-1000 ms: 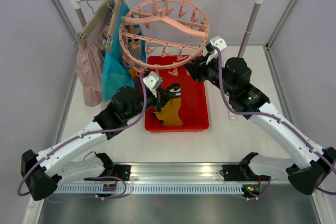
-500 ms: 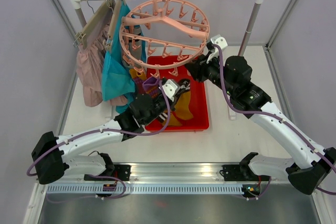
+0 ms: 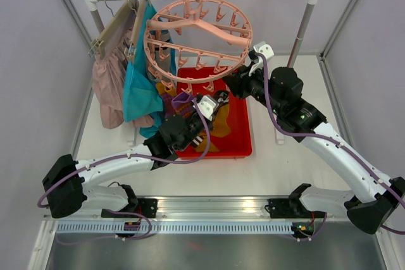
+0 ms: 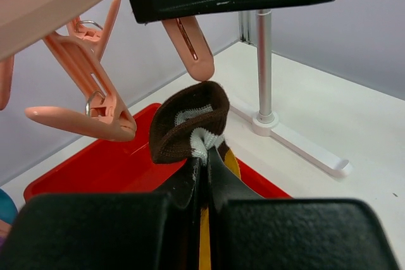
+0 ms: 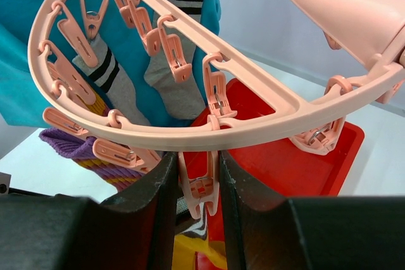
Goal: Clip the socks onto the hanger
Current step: Open the clamp at the hanger, then clamp the sock onto the hanger.
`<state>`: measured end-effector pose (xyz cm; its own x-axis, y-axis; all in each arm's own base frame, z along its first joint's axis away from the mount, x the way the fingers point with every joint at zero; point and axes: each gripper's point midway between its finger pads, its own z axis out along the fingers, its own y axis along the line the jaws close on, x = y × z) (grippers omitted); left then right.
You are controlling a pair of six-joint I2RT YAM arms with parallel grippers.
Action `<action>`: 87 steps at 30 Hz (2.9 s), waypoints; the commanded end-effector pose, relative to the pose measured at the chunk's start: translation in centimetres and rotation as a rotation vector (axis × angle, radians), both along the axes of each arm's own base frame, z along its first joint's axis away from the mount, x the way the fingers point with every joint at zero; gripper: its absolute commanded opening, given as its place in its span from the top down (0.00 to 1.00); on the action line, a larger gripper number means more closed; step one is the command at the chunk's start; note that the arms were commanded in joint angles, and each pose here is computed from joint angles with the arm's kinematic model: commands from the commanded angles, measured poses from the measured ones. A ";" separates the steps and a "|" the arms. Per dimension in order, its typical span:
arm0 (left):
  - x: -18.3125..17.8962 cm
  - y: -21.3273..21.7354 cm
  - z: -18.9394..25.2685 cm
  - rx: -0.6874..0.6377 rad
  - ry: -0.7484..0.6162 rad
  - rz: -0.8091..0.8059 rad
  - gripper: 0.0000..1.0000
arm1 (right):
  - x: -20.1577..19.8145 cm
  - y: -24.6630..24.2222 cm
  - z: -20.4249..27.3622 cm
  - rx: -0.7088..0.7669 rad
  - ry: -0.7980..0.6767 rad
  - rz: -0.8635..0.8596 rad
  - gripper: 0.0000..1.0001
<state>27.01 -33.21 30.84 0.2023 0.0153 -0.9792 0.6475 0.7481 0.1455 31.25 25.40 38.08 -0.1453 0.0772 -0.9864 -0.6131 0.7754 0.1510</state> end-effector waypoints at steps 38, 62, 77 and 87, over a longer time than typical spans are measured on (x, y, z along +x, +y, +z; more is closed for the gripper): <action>0.4 -1.3 3.6 -0.084 -0.067 0.003 0.98 | 0.7 -0.6 1.4 0.015 -0.010 -0.057 1.00; 0.7 -0.9 5.1 -0.139 -0.075 0.035 0.98 | 0.7 -0.9 1.0 -0.002 -0.012 -0.065 1.00; 0.2 -2.1 4.9 -0.117 -0.054 -0.025 0.98 | 0.7 -1.0 1.0 0.002 -0.019 -0.071 1.00; 0.2 -2.8 5.2 -0.116 -0.038 -0.046 0.96 | 0.6 -1.3 1.0 -0.001 -0.021 -0.082 0.96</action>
